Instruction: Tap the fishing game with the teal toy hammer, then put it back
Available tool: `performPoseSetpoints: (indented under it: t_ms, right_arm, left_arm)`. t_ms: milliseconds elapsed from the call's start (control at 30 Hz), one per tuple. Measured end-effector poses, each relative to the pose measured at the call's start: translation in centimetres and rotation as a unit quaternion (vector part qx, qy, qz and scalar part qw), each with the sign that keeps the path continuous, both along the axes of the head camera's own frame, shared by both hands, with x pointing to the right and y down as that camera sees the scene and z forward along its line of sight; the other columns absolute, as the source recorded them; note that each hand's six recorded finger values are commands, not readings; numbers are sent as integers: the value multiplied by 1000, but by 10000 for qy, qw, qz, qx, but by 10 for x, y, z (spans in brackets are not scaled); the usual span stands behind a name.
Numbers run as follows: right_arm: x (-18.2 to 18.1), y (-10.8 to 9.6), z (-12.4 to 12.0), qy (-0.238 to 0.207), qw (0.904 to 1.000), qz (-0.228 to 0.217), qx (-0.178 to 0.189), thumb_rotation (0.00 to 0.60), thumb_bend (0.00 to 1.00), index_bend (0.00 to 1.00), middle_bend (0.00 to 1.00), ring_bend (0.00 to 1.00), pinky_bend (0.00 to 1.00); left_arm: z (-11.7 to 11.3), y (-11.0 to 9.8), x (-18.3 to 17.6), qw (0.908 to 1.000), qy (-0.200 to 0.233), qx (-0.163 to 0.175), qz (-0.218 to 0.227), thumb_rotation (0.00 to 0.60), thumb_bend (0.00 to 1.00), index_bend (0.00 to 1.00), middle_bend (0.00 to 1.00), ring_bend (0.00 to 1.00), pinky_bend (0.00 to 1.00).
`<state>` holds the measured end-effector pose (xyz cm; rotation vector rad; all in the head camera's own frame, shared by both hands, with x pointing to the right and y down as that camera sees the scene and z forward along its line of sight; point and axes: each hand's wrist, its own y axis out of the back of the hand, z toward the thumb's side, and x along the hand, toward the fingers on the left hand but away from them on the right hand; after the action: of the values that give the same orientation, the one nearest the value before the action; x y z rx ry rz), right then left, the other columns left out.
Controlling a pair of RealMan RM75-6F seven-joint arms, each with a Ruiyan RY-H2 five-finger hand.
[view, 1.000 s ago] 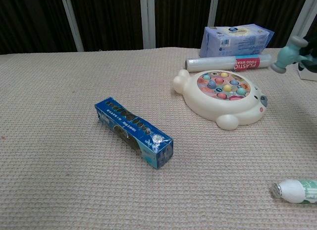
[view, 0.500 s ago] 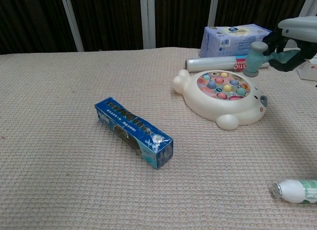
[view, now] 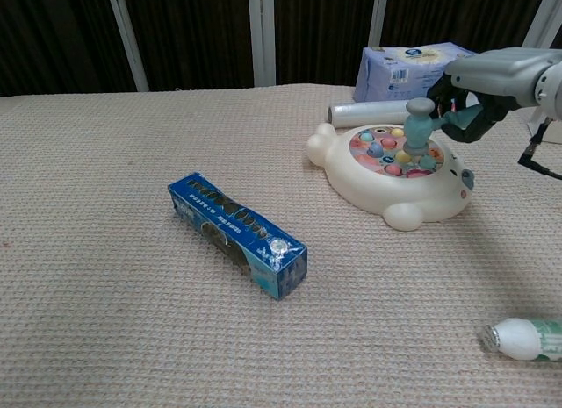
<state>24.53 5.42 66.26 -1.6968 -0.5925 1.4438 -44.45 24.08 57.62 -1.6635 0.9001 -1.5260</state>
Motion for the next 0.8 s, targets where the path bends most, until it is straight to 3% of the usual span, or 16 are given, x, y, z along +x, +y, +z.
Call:
performPoseSetpoints:
  t_ms: [533,800]
  right_arm:
    - [11,3,14,147,9997,87,-194,600,717,886,748,521,178]
    - [-1,-8,-5,-14,10000,40,-32,600,717,886,748,521,178]
  left_arm:
    - [0,2,0,10000,-10,5,-16,600,80,31,35,0,0]
    - [0,0,1,10000,5,14,-6,600,80,31,35,0,0]
